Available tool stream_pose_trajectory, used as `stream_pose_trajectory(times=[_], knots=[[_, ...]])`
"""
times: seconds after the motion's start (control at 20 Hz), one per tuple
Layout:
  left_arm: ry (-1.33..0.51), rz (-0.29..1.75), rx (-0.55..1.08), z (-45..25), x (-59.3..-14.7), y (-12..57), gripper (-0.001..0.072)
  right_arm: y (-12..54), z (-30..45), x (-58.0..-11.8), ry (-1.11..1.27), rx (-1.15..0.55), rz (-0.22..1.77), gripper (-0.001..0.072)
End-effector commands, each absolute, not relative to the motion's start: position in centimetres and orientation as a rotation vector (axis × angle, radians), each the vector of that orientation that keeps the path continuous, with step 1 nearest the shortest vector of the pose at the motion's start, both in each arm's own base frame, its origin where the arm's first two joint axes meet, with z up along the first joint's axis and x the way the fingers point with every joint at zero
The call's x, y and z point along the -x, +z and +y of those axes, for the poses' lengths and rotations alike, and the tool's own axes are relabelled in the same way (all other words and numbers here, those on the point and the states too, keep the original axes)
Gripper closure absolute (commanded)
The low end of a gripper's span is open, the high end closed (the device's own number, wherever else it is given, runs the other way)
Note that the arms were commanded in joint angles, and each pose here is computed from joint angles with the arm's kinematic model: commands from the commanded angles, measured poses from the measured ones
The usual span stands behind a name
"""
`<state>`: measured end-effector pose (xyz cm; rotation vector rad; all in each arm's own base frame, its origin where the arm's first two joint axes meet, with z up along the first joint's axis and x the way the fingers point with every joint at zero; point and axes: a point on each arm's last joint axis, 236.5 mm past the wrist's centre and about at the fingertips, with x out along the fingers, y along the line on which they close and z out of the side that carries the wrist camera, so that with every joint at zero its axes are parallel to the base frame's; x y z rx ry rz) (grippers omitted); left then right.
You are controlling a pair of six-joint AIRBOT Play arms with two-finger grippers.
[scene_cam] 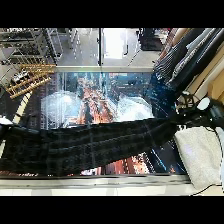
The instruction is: Fold the clothes and pants, and hang the long-sleeved shirts on hangers.
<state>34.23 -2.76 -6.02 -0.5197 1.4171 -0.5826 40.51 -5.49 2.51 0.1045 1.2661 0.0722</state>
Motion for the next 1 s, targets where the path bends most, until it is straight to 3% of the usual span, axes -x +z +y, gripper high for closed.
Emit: stream_pose_trajectory(times=[0.0, 0.45, 0.7, 0.75, 0.8, 0.85, 0.95], knots=[[-0.594, 1.392, 0.420, -6.1, -35.3, -7.9, 0.0691, 6.4, 1.2, -40.5, 0.177, -0.194, 1.262, 0.0704], [-0.468, 1.364, 0.482, -3.5, -36.2, -7.3, 0.0692, 3.3, 37.5, -31.9, 0.646, -0.144, 1.234, 0.0704], [-0.408, 1.318, 0.527, -0.5, -36.1, -5.5, 0.0691, -5.5, 46.4, -27.9, 0.779, -0.161, 1.332, 0.0696], [-0.400, 1.315, 0.533, -0.2, -36.1, -5.5, 0.0691, -5.6, 46.9, -27.2, 0.828, -0.148, 1.357, 0.0584], [-0.392, 1.315, 0.535, 0.2, -36.0, -5.5, 0.0691, -5.0, 46.5, -27.4, 0.855, -0.115, 1.356, 0.0391], [-0.384, 1.312, 0.537, 0.6, -36.0, -5.4, 0.0691, -3.5, 45.5, -28.5, 0.877, -0.071, 1.330, 0.0257], [-0.366, 1.291, 0.542, 1.3, -36.0, -4.8, 0.0691, 1.0, 41.6, -32.5, 0.850, -0.010, 1.224, 0.0245]])
